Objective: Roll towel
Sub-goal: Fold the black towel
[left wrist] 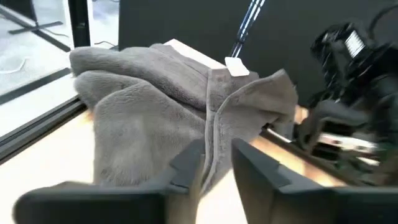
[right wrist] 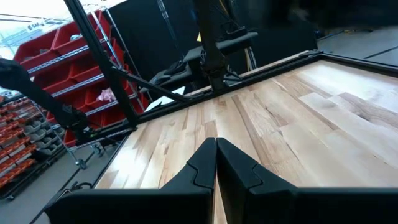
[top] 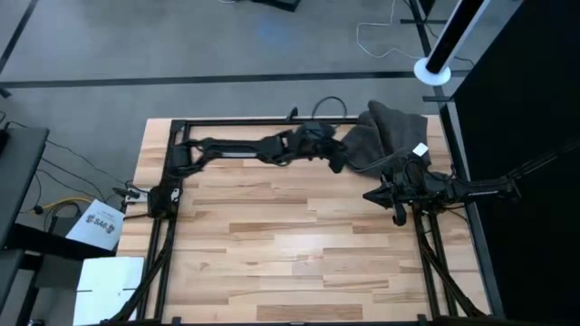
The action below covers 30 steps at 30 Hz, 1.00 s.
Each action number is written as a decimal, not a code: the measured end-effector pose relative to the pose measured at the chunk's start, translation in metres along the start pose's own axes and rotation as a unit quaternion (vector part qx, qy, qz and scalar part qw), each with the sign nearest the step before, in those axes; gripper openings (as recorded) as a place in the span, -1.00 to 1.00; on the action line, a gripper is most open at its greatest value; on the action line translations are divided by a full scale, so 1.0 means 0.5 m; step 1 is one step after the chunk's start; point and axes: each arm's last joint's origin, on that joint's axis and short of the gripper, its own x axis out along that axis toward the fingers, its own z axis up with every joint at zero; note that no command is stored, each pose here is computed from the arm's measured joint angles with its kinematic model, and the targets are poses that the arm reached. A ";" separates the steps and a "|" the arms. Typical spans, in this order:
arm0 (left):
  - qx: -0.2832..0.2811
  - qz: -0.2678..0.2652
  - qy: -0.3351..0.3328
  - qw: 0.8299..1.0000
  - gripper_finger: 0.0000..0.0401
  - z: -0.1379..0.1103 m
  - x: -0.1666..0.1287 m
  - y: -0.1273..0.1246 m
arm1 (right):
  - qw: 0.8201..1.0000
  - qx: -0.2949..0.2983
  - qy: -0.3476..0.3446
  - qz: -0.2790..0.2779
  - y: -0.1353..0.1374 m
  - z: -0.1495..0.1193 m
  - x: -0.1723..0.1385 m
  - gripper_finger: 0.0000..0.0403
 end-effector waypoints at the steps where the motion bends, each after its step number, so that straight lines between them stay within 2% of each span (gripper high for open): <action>1: 0.004 0.000 0.001 1.000 -0.50 -0.003 0.017 0.000 | 1.000 0.000 0.000 0.000 0.000 0.000 0.000 -1.00; 7: 0.017 0.031 0.025 0.999 -0.15 -0.034 0.102 0.009 | 1.000 0.000 0.000 0.000 0.000 0.000 0.000 -1.00; 12: -0.001 0.086 0.061 0.994 -0.03 -0.073 0.151 0.053 | 1.000 0.000 0.000 0.000 0.000 0.000 0.000 -1.00; 16: -0.029 0.109 0.071 0.991 0.00 -0.099 0.173 0.088 | 1.000 0.000 0.000 0.000 0.000 0.000 0.000 -1.00; 22: -0.058 0.126 0.085 0.987 0.00 -0.141 0.195 0.116 | 1.000 0.000 0.000 0.000 0.000 0.000 0.000 -1.00; 26: -0.042 0.128 0.097 0.986 -0.03 -0.170 0.208 0.117 | 1.000 0.000 0.000 0.000 0.000 0.000 0.000 -1.00; 28: -0.023 0.124 0.100 0.987 -0.15 -0.175 0.208 0.107 | 1.000 0.000 0.000 0.000 0.000 0.000 0.000 -1.00; 30: -0.020 0.113 0.104 0.988 -0.39 -0.177 0.208 0.101 | 1.000 0.000 0.000 0.000 0.000 0.000 0.000 -1.00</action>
